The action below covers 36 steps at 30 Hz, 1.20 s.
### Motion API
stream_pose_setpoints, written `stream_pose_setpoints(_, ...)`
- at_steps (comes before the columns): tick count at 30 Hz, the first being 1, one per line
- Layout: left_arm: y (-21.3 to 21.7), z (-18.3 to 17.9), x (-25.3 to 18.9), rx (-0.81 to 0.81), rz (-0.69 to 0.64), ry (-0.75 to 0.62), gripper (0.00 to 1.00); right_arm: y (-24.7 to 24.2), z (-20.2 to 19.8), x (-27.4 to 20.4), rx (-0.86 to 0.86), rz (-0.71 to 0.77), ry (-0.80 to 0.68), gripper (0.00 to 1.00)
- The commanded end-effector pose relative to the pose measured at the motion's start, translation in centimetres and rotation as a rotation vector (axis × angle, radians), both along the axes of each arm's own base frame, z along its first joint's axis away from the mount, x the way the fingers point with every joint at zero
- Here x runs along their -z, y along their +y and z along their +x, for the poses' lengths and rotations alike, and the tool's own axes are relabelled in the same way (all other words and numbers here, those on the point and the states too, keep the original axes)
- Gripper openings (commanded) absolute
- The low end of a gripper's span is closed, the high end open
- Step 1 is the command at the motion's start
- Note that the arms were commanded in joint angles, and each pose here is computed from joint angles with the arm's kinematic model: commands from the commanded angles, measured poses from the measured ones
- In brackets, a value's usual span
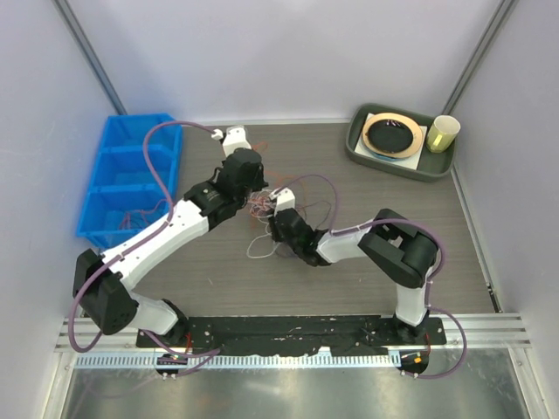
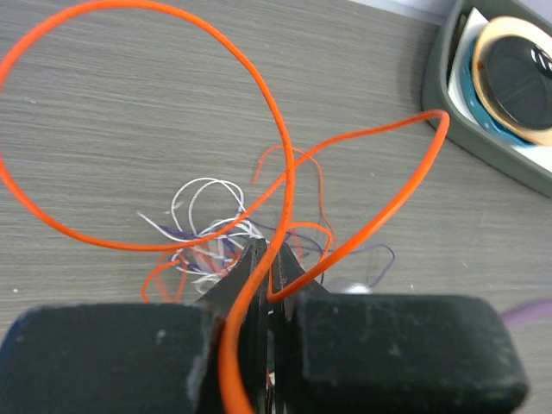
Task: Untangle the cables
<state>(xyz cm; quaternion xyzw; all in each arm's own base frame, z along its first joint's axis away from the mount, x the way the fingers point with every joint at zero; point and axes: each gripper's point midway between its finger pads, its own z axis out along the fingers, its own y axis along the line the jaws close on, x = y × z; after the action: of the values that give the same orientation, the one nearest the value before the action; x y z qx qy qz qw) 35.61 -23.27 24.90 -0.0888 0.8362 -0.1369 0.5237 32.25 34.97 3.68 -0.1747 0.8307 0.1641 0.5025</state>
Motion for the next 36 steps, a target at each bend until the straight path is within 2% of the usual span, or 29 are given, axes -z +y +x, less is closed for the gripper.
stream_pose_setpoints(1, 4.1, 1.3, -2.9, -0.068, -0.031, -0.04, 0.0, -3.9, 3.2, -3.8, 0.268, -0.001, -0.125, 0.13)
stream_pose_setpoints(3, 7.0, 1.8, -4.6, -0.126, -0.048, -0.069, 0.0, -7.9, 3.9, -3.0, 0.343, -0.04, -0.085, 0.03)
stream_pose_setpoints(4, 9.8, 2.6, -5.3, -0.184, -0.05, -0.085, 0.0, -9.3, 4.2, -4.0, 0.378, -0.008, -0.079, 0.02)
stream_pose_setpoints(5, 11.3, 2.8, -6.1, -0.21, -0.061, -0.101, 0.0, -11.4, 3.8, -3.0, 0.411, -0.012, -0.042, 0.01)
stream_pose_setpoints(6, 12.8, 2.9, -7.1, -0.247, -0.066, -0.123, 0.0, -14.5, 4.8, -3.1, 0.487, 0.0, -0.032, 0.01)
stream_pose_setpoints(7, 15.8, 3.0, -8.4, -0.319, -0.065, -0.155, 0.0, -15.6, 4.9, -4.3, 0.493, 0.042, -0.032, 0.01)
stream_pose_setpoints(9, 18.7, 2.6, -10.3, -0.39, -0.047, -0.189, 0.0, -20.2, 4.9, -3.4, 0.586, 0.033, 0.006, 0.01)
stream_pose_setpoints(10, 20.9, 2.3, -11.2, -0.444, -0.037, -0.206, 0.0, -21.6, 4.9, -4.4, 0.61, 0.06, -0.005, 0.02)
stream_pose_setpoints(15, 26.0, 0.7, -15.0, -0.589, -0.004, -0.275, 0.0, -27.1, 4.2, -3.8, 0.705, 0.052, 0.039, 0.03)
stream_pose_setpoints(20, 27.1, 0.0, -17.5, -0.591, 0.024, -0.31, 0.0, -26.4, 4.5, -5.5, 0.644, 0.087, 0.016, 0.04)
stream_pose_setpoints(23, 28.3, 0.0, -17.0, -0.621, 0.067, -0.27, 0.0, -25.4, 4.5, -5.7, 0.593, 0.11, 0.024, 0.05)
stream_pose_setpoints(28, 32.7, -0.7, -12.5, -0.77, 0.089, -0.129, 0.0, -24.8, 4.4, -5.9, 0.553, 0.117, 0.029, 0.06)
stream_pose_setpoints(36, 35.4, -1.3, -7.3, -0.82, 0.055, -0.065, 0.0, -24.1, 4.6, -5.3, 0.527, 0.118, 0.051, 0.06)
